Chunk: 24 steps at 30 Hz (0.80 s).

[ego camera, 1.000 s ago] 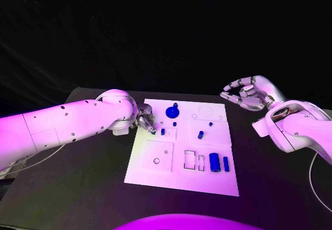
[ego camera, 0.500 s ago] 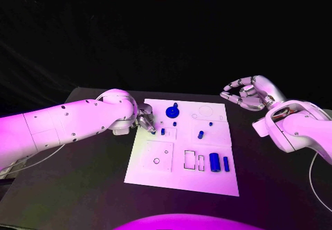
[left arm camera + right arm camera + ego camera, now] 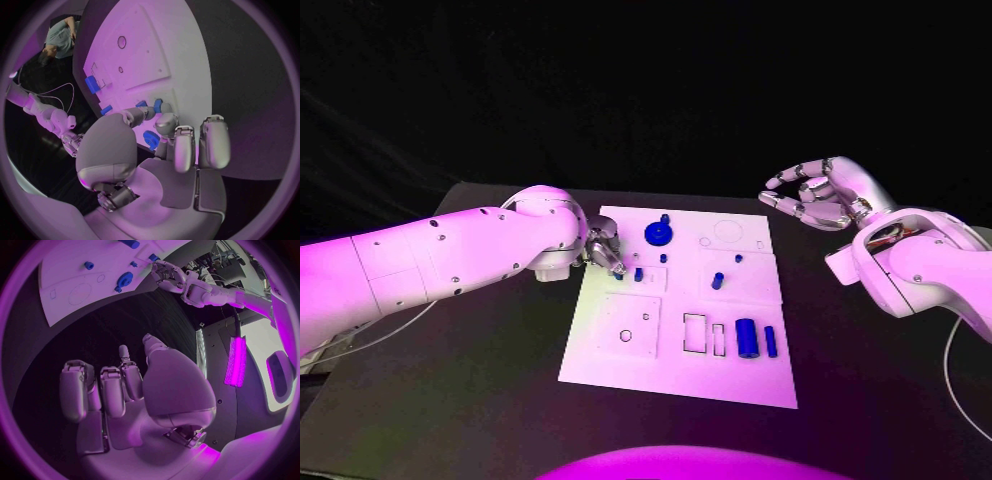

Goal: Assemble the parts on the task board

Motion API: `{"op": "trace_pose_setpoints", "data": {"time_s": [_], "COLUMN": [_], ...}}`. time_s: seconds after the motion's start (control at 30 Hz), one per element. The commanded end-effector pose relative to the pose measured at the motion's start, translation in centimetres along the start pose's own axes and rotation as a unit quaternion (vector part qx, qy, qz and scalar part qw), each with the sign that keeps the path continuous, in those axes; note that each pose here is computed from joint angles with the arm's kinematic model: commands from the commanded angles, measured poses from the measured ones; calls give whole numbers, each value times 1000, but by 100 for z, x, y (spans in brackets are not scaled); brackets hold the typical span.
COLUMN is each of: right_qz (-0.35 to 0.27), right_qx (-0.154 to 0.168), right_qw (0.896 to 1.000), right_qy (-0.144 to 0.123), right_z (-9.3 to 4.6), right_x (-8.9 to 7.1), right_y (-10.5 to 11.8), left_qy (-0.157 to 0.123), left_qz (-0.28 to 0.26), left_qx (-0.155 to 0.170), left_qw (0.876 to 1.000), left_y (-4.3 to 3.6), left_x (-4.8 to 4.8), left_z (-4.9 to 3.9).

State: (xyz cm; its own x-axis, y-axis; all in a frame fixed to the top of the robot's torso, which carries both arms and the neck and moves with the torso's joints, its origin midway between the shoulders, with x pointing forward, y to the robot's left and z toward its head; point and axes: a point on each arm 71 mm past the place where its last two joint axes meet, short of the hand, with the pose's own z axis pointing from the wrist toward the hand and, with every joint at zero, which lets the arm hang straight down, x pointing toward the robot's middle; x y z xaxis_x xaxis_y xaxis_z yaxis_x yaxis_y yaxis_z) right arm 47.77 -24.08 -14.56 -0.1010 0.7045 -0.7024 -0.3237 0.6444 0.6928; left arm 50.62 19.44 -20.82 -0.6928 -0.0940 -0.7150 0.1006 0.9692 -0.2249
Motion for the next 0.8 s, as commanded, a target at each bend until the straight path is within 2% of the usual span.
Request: {"op": "trace_pose_setpoints", "data": {"time_s": [0.03, 0.8], "right_qz": [-1, -1], "right_qx": [-5, -5], "right_qw": [1000, 1000], "right_qy": [4, 3], "right_z": [-3, -7], "right_x": [8, 4], "right_y": [10, 8], "left_qy": [15, 18], "left_qz": [0, -2], "left_qx": [4, -6], "left_qw": [1000, 1000], "left_y": [-28, 31], "left_x": [36, 18], "left_z": [10, 35]}}
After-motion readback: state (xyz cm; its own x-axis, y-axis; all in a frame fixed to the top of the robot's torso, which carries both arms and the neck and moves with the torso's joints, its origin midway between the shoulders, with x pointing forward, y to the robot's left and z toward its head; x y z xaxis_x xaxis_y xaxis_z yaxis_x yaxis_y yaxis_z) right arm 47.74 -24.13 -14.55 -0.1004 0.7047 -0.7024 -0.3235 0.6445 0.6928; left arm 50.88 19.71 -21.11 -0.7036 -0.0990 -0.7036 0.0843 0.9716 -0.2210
